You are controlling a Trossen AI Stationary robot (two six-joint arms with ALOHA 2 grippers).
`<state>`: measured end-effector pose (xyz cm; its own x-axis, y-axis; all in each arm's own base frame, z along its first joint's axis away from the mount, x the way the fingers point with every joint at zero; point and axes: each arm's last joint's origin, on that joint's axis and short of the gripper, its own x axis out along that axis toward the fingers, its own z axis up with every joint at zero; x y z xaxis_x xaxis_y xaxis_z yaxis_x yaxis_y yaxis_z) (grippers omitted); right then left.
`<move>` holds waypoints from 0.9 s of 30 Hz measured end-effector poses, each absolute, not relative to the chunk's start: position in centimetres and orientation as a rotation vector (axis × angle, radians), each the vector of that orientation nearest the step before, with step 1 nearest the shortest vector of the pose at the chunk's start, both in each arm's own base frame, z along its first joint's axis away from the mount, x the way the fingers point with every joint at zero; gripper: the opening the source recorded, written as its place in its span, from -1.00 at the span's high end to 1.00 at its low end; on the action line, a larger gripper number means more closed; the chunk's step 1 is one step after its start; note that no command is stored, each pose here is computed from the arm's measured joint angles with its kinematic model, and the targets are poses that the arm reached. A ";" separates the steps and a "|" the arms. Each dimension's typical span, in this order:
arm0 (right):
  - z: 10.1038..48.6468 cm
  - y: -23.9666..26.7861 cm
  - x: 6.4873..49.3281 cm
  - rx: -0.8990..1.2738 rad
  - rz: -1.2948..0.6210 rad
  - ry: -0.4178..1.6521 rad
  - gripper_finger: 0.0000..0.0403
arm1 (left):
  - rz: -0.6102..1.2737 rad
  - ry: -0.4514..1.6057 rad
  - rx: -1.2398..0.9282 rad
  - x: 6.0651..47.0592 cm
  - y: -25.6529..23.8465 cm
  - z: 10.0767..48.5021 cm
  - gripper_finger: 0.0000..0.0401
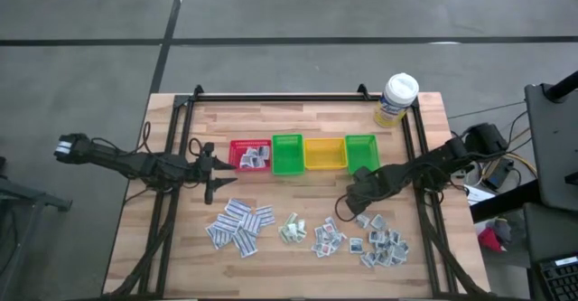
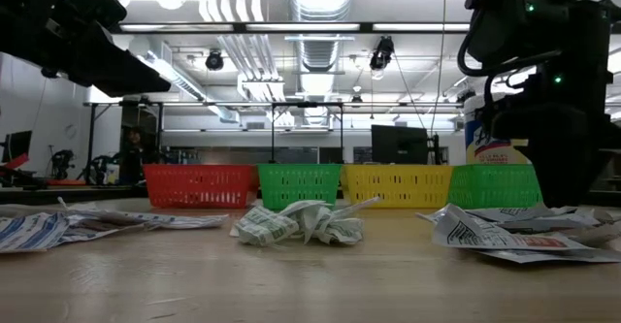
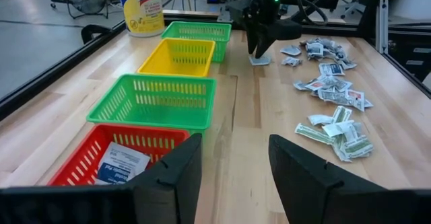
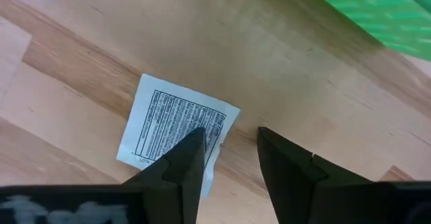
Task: Pick & Place First Aid Supplies
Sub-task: Put the alcohol pad into the red basket
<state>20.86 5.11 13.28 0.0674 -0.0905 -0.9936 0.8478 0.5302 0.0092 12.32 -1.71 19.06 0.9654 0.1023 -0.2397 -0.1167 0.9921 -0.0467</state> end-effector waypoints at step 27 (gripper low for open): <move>13.5 5.0 20.4 0.711 -0.814 1.315 0.93 | 0.111 0.232 -0.072 12.3 -1.7 19.1 0.15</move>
